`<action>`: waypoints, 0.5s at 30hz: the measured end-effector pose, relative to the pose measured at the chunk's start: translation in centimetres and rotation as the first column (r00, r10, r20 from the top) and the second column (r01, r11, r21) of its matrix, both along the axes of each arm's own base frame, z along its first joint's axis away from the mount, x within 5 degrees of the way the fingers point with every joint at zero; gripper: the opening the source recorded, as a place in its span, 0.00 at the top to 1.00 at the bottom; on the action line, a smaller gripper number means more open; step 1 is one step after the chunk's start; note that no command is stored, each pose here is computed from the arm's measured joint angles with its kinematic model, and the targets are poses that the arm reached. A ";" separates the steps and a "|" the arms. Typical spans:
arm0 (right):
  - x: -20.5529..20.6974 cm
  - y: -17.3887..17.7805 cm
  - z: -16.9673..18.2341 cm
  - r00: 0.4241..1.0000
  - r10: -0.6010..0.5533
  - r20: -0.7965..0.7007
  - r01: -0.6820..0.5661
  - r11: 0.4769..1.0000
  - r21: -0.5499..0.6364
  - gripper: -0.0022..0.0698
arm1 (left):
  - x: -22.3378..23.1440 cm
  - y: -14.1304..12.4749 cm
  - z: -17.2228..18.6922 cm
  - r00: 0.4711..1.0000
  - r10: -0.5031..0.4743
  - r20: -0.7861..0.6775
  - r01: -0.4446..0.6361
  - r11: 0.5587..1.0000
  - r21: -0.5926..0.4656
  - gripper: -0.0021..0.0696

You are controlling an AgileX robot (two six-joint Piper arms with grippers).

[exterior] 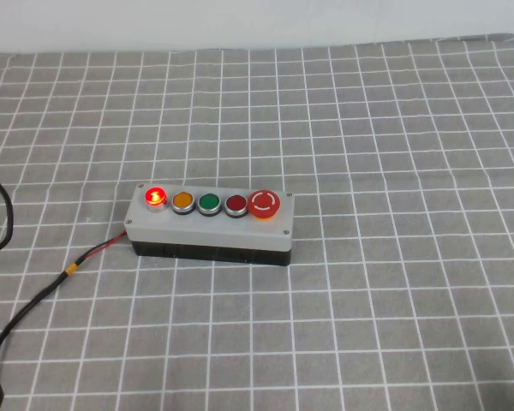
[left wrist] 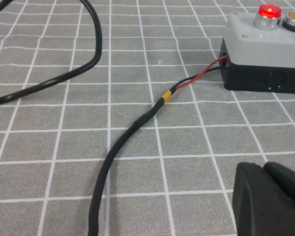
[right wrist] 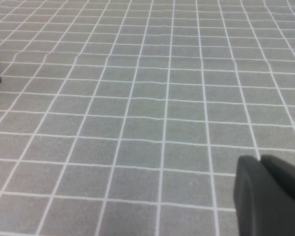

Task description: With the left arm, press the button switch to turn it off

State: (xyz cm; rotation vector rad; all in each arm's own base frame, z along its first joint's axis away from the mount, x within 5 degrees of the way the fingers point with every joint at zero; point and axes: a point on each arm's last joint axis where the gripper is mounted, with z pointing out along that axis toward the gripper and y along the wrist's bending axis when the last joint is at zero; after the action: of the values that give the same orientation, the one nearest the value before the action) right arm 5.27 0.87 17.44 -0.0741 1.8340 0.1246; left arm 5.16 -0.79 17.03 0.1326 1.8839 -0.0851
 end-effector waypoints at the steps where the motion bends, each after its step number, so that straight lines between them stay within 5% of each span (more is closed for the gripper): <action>1: 0.0 0.0 0.0 1.000 0.000 0.000 0.000 1.000 0.000 0.99 | 0.0 0.0 0.0 1.000 0.000 0.000 0.000 1.000 0.000 0.98; 15: 0.0 0.0 0.0 1.000 0.000 0.000 0.000 1.000 0.000 0.99 | 0.0 0.0 0.0 1.000 0.000 0.000 0.000 1.000 0.004 0.98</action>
State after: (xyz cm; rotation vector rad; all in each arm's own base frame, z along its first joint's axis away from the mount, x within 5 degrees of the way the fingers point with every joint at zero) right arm 5.27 0.87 17.44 -0.0741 1.8340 0.1246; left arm 5.16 -0.77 17.03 0.1352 1.8837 -0.0810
